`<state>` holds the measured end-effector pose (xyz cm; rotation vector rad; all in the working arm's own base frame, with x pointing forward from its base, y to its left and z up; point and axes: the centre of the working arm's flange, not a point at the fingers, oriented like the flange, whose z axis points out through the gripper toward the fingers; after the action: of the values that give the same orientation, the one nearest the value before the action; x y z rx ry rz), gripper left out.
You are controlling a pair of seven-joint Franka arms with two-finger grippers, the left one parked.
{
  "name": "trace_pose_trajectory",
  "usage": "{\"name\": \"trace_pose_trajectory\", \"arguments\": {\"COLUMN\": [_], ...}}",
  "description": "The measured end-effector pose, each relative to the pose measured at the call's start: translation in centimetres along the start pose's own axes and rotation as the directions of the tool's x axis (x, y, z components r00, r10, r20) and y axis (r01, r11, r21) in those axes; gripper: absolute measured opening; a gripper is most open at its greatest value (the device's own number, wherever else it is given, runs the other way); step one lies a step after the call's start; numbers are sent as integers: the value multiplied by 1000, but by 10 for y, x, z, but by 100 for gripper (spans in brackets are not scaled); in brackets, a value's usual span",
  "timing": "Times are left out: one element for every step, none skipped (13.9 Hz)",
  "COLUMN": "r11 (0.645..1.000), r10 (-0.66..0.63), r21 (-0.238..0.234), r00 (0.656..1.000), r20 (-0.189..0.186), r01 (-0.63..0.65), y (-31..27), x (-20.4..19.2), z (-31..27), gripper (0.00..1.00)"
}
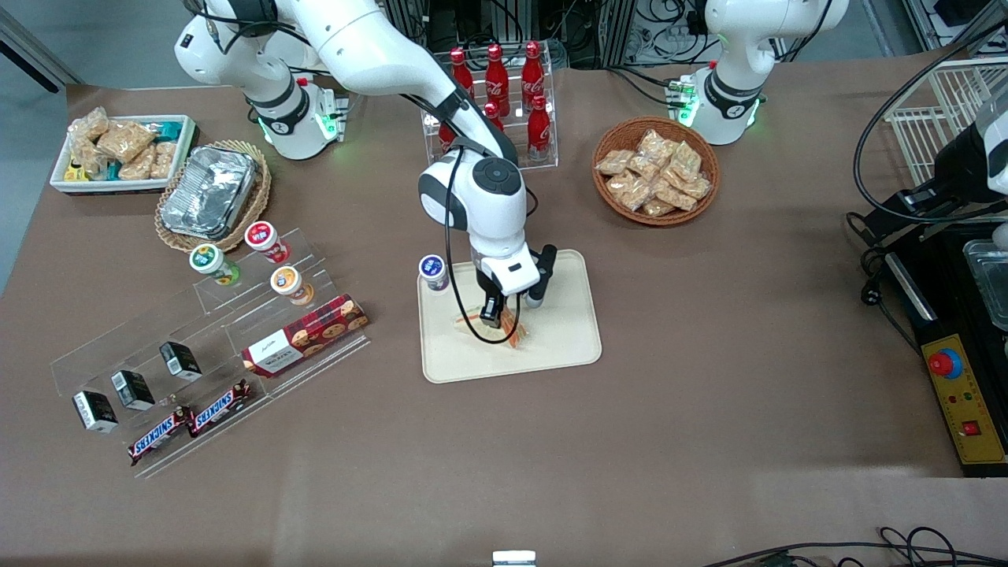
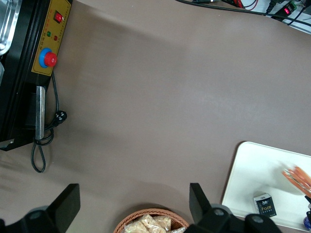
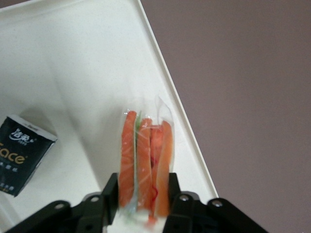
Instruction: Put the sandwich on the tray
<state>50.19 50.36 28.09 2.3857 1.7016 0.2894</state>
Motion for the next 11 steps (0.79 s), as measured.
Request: {"name": "trace_pose_trajectory", "arguments": {"r11": [1000, 1000, 999, 999, 997, 993, 985, 971, 953, 936, 917], "r10": [10, 23, 36, 51, 76, 116, 171, 239, 301, 352, 399], "r21": [4, 7, 7, 6, 5, 9, 21, 37, 50, 56, 57], "r00": [1000, 1000, 999, 999, 997, 992, 984, 968, 950, 933, 915], "r20": [-2, -4, -7, -13, -25, -40, -56, -72, -79, -76, -65], "r01": [-10, -23, -36, -51, -76, -116, -171, -237, -297, -348, -396], "y": [3, 7, 13, 21, 32, 48, 70, 99, 128, 154, 178], "x": [-1, -2, -4, -5, -7, -12, -22, -37, -55, -75, -96], "z": [0, 0, -1, -4, -10, -17, -25, -33, -39, -45, -49], "gripper": [63, 74, 82, 91, 95, 95, 95, 95, 95, 94, 94]}}
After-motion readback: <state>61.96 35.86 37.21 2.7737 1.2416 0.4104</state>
